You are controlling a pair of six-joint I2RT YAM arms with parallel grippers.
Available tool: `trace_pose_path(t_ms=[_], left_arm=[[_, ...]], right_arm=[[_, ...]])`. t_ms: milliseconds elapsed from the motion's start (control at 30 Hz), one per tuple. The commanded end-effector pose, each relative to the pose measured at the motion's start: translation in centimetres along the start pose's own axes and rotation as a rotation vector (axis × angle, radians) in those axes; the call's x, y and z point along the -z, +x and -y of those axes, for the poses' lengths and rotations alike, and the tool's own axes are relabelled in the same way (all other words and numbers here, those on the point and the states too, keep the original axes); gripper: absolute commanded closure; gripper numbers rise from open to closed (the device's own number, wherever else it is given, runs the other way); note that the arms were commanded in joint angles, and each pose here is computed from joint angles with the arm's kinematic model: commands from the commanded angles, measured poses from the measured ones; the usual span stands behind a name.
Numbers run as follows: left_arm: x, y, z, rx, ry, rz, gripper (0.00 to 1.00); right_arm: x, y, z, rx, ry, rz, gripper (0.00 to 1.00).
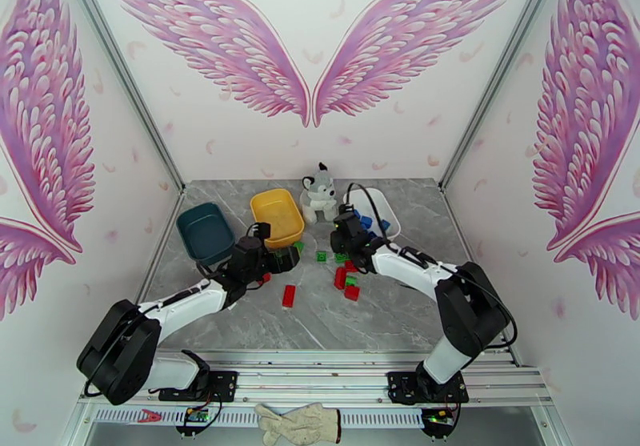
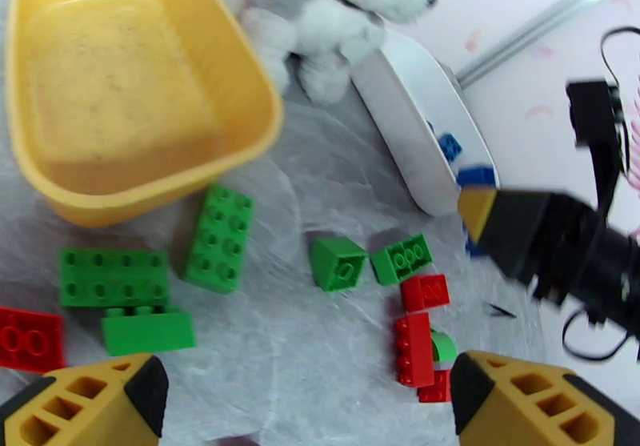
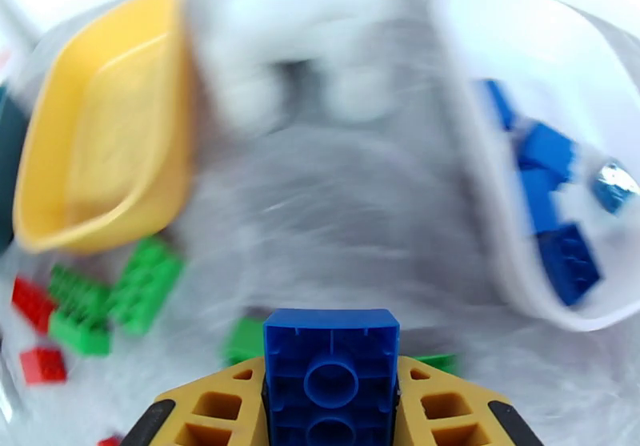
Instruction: Sort the legos into containers by color
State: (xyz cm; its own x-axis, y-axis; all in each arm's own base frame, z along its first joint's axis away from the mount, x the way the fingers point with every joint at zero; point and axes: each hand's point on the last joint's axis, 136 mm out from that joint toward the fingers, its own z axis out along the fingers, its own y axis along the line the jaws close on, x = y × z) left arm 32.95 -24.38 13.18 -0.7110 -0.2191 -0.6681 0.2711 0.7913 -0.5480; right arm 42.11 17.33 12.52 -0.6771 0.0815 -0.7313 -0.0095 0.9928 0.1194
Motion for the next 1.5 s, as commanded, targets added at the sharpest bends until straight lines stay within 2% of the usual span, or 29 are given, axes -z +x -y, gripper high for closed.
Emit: trace_pose_path(t_ms=[0,167,233,367,533,667,767,900,1000,1233,1333,1467], left_arm=[[-0.7,0.5,1.6,-0.135,-0.039,-0.031,0.01],[-0.8,1.0,3.3,-0.243,-0.077,-0.041,0.01],[-0.6,0.9,3.4,-0.260,-0.093,-0.037,0.01],[-0.2,0.6,3.2,-0.278,-0.123,-0.028,0.01],[0.6,0.1,3.3,-0.312,-0.165,-0.015,0.02],[1.4,0.1,4.0,-0.342,-0.174,-0.019,0.03],[2.0,0.5,4.3,-0.359,-0.176,-0.040,0.04],[3.3,0.9,4.3,-0.392,-0.195,-0.065,0.04],[4.4,0.9,4.4,-0.400,-0.206,-0.070,0.04],[5.9,2.9,2.3,-0.392,-0.269,-0.114,0.06],[6.2,4.8,1.2,-0.383,-0.296,-0.137,0.09],[5.1,8.0,-0.6,-0.377,-0.356,-0.190,0.10]], right_arm=[[0.0,-2.3,2.5,-0.101,0.040,0.025,0.73],[-2.6,-4.9,5.9,-0.158,0.138,0.006,0.70],[-3.5,-5.3,6.9,-0.172,0.162,-0.011,0.65],[-4.3,-5.4,7.8,-0.180,0.176,-0.039,0.46],[-2.7,-5.4,6.0,-0.207,0.082,-0.027,0.25],[-0.3,-6.2,1.2,-0.218,-0.070,-0.025,0.15],[2.0,-6.7,-2.4,-0.164,-0.111,-0.039,0.14],[4.9,-5.1,-4.5,-0.111,-0.125,-0.115,0.16],[8.0,-2.6,-3.6,-0.097,-0.132,-0.126,0.17],[15.6,3.8,-0.5,-0.100,-0.197,0.008,0.18],[16.7,6.3,-0.4,-0.082,-0.238,0.028,0.20],[15.9,8.7,-1.5,-0.037,-0.271,0.033,0.23]])
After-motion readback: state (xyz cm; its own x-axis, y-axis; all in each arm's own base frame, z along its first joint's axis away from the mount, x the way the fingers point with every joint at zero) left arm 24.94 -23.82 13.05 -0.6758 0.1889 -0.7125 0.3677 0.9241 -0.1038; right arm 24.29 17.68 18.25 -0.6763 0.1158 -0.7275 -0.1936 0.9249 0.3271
